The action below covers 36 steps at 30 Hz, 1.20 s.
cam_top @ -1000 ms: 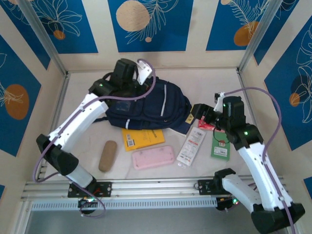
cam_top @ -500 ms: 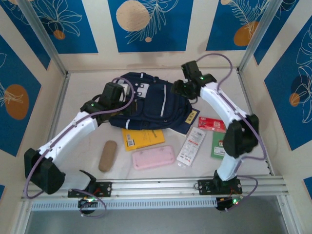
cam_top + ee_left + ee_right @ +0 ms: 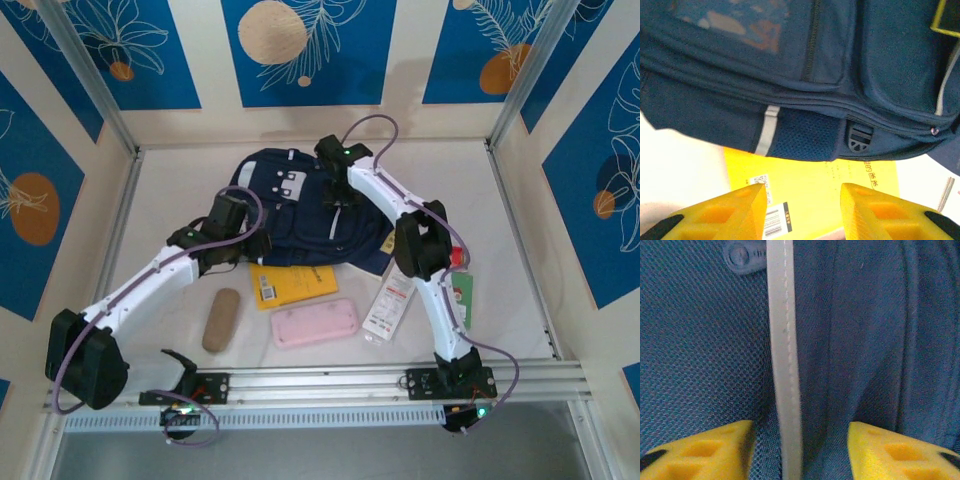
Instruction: Pack the student bag
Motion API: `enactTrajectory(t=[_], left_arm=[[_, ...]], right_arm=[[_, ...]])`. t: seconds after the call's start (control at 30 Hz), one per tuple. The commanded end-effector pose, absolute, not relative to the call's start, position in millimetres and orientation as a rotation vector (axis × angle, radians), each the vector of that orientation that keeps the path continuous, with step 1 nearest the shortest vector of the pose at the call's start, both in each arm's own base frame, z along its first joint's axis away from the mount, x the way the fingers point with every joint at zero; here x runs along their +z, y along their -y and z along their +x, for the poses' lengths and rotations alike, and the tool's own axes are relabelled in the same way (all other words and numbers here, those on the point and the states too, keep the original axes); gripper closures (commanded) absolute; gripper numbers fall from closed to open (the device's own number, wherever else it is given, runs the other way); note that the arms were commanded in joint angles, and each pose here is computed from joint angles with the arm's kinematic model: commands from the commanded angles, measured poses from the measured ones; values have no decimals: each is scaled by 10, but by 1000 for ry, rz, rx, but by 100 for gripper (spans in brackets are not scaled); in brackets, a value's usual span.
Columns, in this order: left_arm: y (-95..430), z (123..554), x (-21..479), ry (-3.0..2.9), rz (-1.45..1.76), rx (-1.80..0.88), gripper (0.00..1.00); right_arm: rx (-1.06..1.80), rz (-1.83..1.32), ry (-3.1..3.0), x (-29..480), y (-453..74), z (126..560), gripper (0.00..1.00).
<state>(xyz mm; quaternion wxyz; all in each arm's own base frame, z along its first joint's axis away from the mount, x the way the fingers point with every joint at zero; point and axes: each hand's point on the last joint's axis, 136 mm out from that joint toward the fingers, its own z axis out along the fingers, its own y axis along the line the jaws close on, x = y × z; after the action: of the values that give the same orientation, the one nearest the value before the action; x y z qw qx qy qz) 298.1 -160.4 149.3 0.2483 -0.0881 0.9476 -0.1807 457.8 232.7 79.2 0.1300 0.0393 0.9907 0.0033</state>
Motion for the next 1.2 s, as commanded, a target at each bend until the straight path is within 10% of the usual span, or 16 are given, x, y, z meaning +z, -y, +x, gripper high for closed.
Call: enactTrajectory(t=[0.0, 0.57, 1.17], left_arm=[[1453, 2876, 1318, -2654, -446, -524, 59], [1194, 2848, 1244, -2648, -516, -422, 55], [1422, 3380, 1118, -2649, -574, -442, 50]], right_arm=[[-47, 138, -2891, 923, -2210, 4510, 89], [525, 630, -2760, 2577, -2658, 3970, 100], [691, 755, -2793, 2148, -2904, 3215, 100]])
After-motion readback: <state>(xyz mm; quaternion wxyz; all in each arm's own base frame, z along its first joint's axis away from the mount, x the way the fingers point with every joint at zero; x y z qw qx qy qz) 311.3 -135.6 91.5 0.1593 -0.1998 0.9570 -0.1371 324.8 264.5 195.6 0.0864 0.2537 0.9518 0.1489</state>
